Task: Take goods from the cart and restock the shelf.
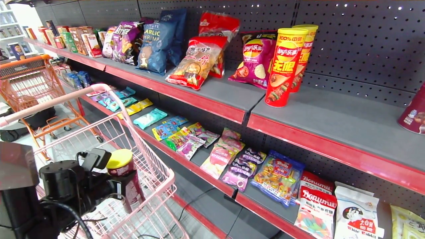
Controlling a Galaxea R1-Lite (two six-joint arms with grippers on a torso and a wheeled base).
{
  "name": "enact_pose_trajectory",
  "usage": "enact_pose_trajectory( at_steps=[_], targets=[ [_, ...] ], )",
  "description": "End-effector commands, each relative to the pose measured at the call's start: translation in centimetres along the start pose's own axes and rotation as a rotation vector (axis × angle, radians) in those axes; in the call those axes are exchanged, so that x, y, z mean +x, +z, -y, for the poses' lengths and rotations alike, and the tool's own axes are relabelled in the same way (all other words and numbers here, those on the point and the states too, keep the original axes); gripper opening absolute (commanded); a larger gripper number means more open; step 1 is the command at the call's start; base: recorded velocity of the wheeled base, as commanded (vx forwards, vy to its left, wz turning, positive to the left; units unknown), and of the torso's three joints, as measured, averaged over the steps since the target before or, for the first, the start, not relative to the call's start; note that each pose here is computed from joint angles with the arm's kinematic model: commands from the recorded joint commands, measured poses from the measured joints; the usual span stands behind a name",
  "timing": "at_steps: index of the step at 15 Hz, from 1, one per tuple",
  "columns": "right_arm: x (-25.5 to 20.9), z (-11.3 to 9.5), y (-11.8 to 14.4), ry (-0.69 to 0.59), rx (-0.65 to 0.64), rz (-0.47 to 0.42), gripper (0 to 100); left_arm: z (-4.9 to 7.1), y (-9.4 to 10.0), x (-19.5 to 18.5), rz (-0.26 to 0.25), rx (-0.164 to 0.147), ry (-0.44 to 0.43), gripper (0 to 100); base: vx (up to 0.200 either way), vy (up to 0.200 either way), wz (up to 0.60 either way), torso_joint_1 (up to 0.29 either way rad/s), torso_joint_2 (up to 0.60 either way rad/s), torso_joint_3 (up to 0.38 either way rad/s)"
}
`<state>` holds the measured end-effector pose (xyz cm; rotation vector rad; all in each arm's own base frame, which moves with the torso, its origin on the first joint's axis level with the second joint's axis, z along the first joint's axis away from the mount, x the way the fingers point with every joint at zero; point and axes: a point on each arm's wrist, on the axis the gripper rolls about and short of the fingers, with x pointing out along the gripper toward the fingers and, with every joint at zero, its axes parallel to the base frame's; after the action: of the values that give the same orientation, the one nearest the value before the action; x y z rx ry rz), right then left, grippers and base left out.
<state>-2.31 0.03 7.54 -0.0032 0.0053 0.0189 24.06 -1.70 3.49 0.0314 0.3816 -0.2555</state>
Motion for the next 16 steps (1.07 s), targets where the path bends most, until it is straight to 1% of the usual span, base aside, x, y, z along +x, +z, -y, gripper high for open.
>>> enact_pose_trajectory(
  at_steps=[1,3,4,5,6,7,8,9,10,12,14,15,16],
  targets=[
    [0.0,0.0,0.0,0.001,0.000,-0.001,100,0.5,1.8,-4.2,0.092,0.012,0.048,0,0.000,0.000,0.00,0.000,0.00,0.000],
    [0.0,0.0,0.0,0.001,0.000,-0.001,100,0.6,3.0,-5.5,0.157,0.022,0.083,0,0.000,0.000,0.00,0.000,0.00,0.000],
    [0.0,0.0,0.0,0.001,0.000,-0.001,100,0.6,3.6,-5.9,0.178,0.024,0.098,0,0.000,0.000,0.00,0.000,0.00,0.000],
    [0.0,0.0,0.0,0.001,0.000,-0.001,100,0.3,4.2,-6.2,0.200,0.023,0.124,0,0.000,0.000,0.00,0.000,0.00,0.000],
    [0.0,0.0,0.0,0.001,0.000,-0.001,100,0.0,4.7,-6.4,0.215,0.019,0.140,0,0.000,0.000,0.00,0.000,0.00,0.000],
    [0.0,0.0,0.0,0.001,0.000,-0.001,100,-0.6,5.7,-6.9,0.233,0.008,0.170,0,0.000,0.000,0.00,0.000,0.00,0.000],
    [0.0,0.0,0.0,0.001,0.000,-0.001,100,-0.9,6.4,-7.3,0.239,-0.008,0.182,0,0.000,0.000,0.00,0.000,0.00,0.000],
    [0.0,0.0,0.0,0.001,0.000,-0.001,100,-0.9,7.3,-8.1,0.222,-0.031,0.188,0,0.000,0.000,0.00,0.000,0.00,0.000],
    [0.0,0.0,0.0,0.001,0.000,-0.001,100,-0.8,8.3,-9.0,0.212,-0.039,0.188,0,0.000,0.000,0.00,0.000,0.00,0.000],
    [0.0,0.0,0.0,0.001,0.000,-0.001,100,-0.2,9.8,-11.2,0.197,-0.043,0.183,0,0.000,0.000,0.00,0.000,0.00,0.000],
    [0.0,0.0,0.0,0.001,0.000,-0.001,100,0.4,10.4,-13.6,0.182,-0.057,0.173,0,0.000,0.000,0.00,0.000,0.00,0.000],
    [0.0,0.0,0.0,0.001,0.000,-0.001,100,1.1,10.3,-16.1,0.169,-0.061,0.170,0,0.000,0.000,0.00,0.000,0.00,0.000],
    [0.0,0.0,0.0,0.001,0.000,-0.001,100,1.6,10.1,-17.6,0.172,-0.059,0.162,0,0.000,0.000,0.00,0.000,0.00,0.000]
  ],
)
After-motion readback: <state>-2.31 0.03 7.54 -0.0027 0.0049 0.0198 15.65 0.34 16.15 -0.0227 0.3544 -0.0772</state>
